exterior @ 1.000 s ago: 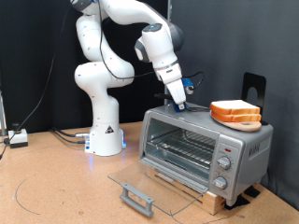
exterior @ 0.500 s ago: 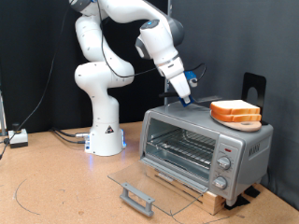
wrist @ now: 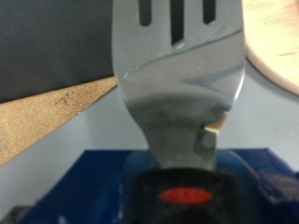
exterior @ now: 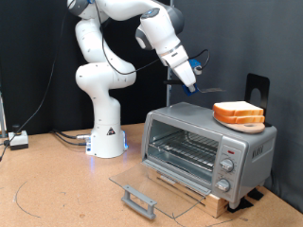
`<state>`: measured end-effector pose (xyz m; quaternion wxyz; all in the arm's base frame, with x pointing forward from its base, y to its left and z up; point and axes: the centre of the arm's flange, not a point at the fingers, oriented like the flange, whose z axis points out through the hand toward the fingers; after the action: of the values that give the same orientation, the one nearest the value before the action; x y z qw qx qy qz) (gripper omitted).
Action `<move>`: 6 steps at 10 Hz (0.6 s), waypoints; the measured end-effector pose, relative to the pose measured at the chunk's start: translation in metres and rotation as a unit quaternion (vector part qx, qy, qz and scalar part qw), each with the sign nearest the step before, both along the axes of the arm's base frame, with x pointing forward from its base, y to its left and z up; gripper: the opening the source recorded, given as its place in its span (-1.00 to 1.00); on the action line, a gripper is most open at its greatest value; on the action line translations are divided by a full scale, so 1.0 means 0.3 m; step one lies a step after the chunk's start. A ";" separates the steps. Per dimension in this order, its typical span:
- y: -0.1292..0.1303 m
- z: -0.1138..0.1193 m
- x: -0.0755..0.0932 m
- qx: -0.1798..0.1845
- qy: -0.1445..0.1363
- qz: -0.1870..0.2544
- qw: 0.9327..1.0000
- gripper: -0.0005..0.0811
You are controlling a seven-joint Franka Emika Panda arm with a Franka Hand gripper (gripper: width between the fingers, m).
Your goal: Make a piece of toast with the oven
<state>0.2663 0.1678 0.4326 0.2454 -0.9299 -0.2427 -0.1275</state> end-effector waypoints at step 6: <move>-0.209 0.074 0.061 0.008 -0.017 -0.080 0.997 0.05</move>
<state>0.2848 0.1052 0.4548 0.2381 -0.9419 -0.1705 -0.1643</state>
